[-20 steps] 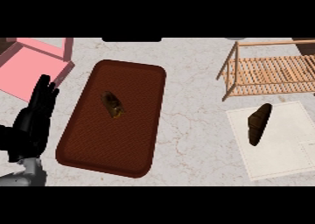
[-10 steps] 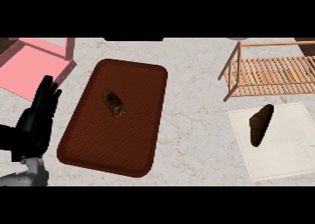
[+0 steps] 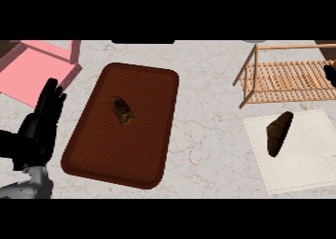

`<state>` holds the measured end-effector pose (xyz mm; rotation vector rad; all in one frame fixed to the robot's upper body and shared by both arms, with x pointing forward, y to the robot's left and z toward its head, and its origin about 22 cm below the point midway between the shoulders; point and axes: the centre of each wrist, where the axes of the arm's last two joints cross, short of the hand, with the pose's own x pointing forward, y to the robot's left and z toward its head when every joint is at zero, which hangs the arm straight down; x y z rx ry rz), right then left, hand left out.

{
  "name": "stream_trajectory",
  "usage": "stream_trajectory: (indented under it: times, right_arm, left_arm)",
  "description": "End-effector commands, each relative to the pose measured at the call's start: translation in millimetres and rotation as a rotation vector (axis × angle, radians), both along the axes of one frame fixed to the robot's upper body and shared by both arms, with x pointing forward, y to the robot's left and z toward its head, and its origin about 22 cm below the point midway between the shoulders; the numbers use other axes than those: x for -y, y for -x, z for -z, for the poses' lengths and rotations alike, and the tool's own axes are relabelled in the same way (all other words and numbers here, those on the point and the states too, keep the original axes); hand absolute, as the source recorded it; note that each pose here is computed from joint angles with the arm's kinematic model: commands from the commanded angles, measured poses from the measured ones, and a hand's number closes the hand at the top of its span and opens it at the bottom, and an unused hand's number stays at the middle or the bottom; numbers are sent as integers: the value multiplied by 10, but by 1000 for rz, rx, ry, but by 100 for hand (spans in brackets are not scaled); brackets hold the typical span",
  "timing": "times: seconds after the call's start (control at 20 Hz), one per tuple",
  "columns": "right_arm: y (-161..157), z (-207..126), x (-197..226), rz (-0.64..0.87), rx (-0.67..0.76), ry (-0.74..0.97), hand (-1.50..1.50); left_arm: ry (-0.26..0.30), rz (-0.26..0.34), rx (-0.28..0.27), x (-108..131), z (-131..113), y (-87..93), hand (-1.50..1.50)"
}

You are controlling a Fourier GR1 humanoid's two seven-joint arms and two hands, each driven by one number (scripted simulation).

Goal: Pick the lemon from the placemat and place it in the tiered shelf

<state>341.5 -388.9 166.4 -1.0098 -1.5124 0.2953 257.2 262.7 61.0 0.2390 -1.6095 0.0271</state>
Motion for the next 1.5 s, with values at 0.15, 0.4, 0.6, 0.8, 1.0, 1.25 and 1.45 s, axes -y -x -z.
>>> stream_trajectory:
  times: [0.15,0.4,0.6,0.8,1.0,1.25,1.45]
  right_arm:
    - [-364,335,-12,-20,-1,45,150]
    - [-479,379,-1,28,28,-160,150]
    - [-637,408,-18,-5,-39,-154,-150]
    - [-683,409,36,-57,-34,-185,-150]
    - [-698,332,76,-89,36,-207,-150]
    - [-542,2,327,-111,160,-319,-150]
    - [-381,-206,549,-21,203,-362,-150]
  left_arm:
    - [14,4,11,136,52,-8,0]
    - [-9,-7,-4,39,24,-80,0]
    - [11,-4,13,107,82,-32,0]
    - [11,4,3,123,153,-29,0]
    - [-14,10,7,68,-27,-48,0]
    - [7,-20,3,138,-23,38,0]
    - [8,-36,-1,17,122,66,0]
